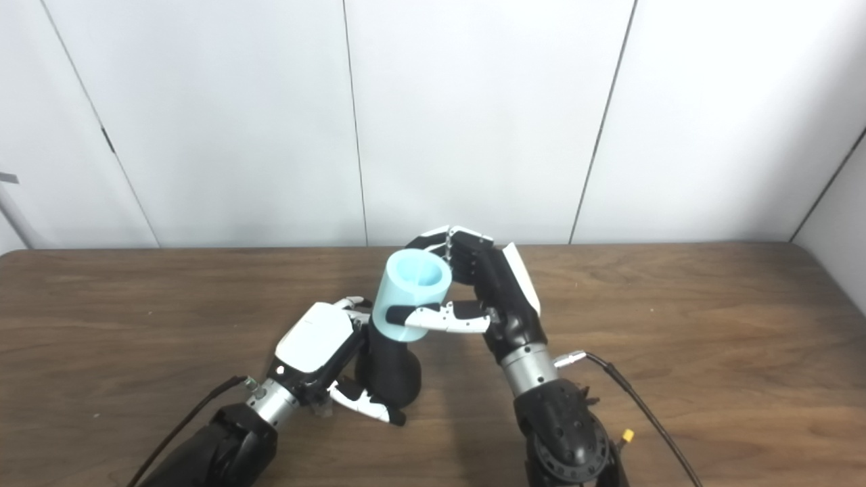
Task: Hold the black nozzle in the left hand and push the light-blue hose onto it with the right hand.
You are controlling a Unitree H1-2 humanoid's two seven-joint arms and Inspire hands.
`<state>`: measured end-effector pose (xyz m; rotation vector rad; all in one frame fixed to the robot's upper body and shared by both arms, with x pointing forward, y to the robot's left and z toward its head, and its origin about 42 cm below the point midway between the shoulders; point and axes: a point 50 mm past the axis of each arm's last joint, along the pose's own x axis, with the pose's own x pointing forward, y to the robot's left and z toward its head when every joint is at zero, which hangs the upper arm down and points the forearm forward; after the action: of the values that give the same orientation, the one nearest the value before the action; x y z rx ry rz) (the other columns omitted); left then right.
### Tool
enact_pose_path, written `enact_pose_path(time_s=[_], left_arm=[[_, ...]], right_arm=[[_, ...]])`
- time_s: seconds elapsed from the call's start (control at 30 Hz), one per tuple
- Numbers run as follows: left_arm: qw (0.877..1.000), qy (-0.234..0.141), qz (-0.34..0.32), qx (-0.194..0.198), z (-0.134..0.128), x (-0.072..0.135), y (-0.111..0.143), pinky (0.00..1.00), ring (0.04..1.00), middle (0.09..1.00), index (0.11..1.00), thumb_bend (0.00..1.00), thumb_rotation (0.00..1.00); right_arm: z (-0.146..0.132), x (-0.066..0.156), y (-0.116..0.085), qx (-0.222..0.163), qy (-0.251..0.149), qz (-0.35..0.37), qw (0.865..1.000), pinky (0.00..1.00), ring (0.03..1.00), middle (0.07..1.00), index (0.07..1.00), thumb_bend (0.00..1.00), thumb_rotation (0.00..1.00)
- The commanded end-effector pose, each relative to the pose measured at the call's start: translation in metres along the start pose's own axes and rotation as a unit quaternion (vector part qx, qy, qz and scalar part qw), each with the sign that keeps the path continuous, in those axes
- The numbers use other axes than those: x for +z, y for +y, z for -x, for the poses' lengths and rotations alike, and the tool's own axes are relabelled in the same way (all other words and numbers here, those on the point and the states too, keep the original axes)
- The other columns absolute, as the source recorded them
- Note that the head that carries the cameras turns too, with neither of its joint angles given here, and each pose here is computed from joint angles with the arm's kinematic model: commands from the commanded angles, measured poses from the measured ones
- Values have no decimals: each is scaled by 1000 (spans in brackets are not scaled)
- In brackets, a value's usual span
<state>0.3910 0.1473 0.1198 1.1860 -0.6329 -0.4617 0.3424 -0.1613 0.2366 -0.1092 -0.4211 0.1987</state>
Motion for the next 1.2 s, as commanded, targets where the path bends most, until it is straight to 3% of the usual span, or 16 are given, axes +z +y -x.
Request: enact_pose_path(time_s=[0.0, 0.7, 1.17], left_arm=[[998, 8, 22, -54, 24, 14, -38, 813, 498, 479, 487, 524, 0], [998, 4, 8, -69, 34, 12, -36, 822, 515, 482, 485, 524, 0], [997, 5, 10, -74, 38, 10, -33, 829, 533, 481, 485, 524, 0]], right_arm=[[-10, 15, 1, 3, -54, 0, 999, 252, 389, 454, 530, 514, 0], [-8, -1, 6, 5, -53, 25, 998, 275, 398, 464, 532, 514, 0], [-12, -26, 10, 7, -59, 19, 998, 293, 407, 464, 526, 515, 0]])
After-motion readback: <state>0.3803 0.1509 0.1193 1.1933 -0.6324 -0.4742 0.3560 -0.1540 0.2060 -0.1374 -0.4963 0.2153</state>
